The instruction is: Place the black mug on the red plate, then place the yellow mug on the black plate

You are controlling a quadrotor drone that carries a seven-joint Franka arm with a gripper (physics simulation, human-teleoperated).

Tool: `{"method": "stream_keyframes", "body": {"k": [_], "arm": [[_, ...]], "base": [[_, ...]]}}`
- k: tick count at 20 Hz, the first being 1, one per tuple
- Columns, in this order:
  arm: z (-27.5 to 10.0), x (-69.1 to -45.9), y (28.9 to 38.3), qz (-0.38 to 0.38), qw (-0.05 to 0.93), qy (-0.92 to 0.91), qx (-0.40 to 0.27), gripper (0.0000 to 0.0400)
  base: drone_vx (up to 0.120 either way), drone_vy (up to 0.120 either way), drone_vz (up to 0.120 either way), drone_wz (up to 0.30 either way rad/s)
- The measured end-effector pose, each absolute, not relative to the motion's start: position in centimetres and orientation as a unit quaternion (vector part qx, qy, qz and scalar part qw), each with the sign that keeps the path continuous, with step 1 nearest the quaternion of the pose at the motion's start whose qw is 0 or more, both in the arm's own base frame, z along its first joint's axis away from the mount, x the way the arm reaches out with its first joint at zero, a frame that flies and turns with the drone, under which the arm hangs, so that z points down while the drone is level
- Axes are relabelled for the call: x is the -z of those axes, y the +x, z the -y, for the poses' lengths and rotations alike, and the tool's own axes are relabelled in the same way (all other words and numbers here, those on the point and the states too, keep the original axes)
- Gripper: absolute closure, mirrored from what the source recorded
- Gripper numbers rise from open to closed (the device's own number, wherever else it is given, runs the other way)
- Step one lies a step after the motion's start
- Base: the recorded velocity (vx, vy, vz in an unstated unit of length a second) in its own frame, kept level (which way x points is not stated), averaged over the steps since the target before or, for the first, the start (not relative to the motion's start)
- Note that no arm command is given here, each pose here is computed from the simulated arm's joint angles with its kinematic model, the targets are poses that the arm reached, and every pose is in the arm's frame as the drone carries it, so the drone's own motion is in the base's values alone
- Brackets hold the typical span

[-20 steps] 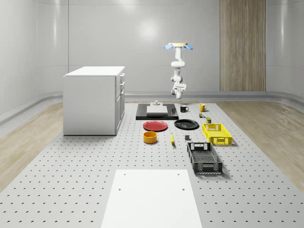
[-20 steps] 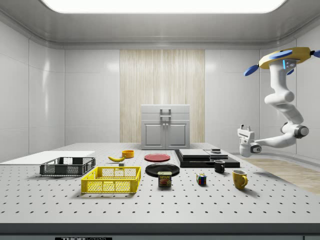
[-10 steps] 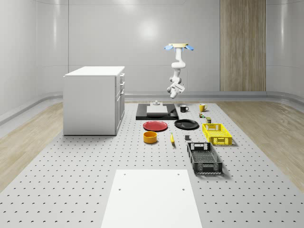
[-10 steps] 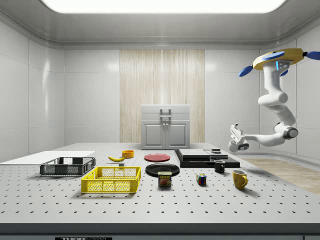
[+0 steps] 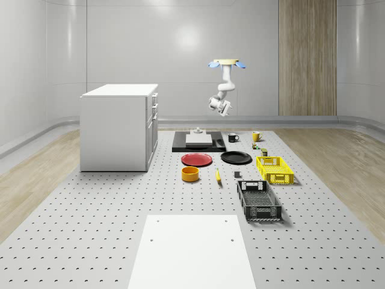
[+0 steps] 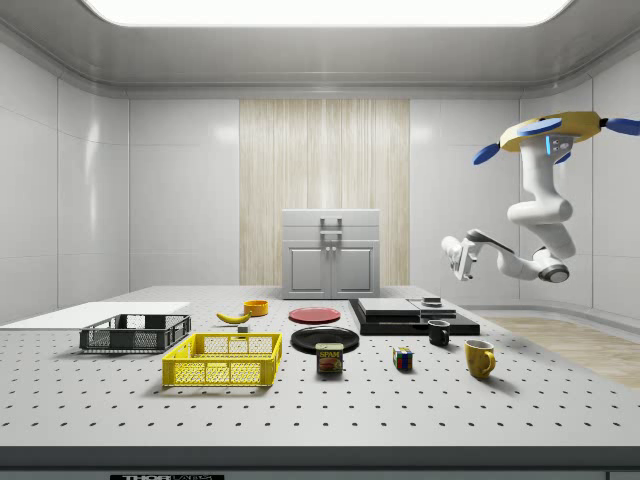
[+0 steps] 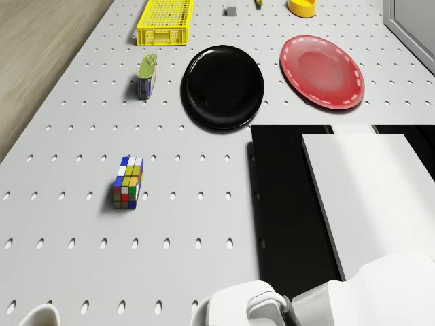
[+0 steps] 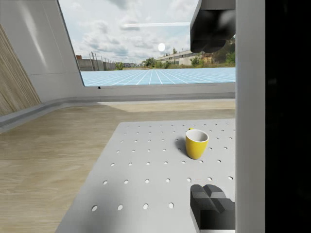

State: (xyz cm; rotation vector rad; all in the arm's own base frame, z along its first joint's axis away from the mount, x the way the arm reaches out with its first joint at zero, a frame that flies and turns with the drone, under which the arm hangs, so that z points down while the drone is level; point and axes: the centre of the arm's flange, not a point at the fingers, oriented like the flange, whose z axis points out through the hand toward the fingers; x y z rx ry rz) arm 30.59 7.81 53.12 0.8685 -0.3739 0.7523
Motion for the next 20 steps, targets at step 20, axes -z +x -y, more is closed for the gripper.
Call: {"method": "stream_keyframes", "body": {"k": [20], "arm": [[-0.2,-49.1,30.68,0.007,0.924,0.012,-0.382,0.0]], "base": [[0.096,-0.024,-0.12,0.0]]}}
